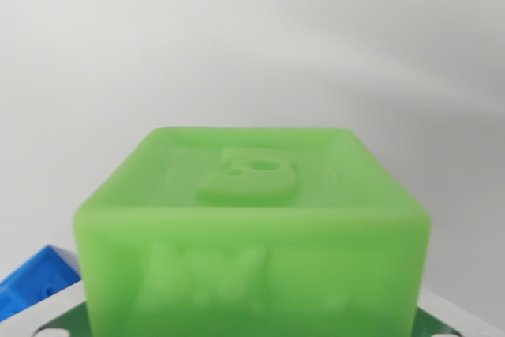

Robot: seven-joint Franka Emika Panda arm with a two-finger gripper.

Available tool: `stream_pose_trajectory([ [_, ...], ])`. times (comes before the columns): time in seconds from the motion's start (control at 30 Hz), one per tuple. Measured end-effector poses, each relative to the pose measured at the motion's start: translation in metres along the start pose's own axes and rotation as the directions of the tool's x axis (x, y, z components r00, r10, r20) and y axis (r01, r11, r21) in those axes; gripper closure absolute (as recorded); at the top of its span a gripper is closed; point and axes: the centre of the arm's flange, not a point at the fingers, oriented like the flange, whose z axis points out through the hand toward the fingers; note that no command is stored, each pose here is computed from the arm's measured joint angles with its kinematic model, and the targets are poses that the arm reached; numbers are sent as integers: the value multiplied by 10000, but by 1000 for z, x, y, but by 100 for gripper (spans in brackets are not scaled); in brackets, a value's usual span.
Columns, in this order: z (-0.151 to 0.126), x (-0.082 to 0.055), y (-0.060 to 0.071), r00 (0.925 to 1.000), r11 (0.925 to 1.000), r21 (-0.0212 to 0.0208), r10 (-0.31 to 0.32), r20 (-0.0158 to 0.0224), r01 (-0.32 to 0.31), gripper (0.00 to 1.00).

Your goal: Stack cube

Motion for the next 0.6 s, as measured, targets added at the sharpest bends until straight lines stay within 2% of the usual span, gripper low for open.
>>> stream_pose_trajectory([
  [0.3, -2, -12, -1, 9982, 9982, 2, 596, 11, -596, 100],
  [0.6, -3, -25, -1, 9925, 9925, 5, 1220, 16, -1220, 100],
])
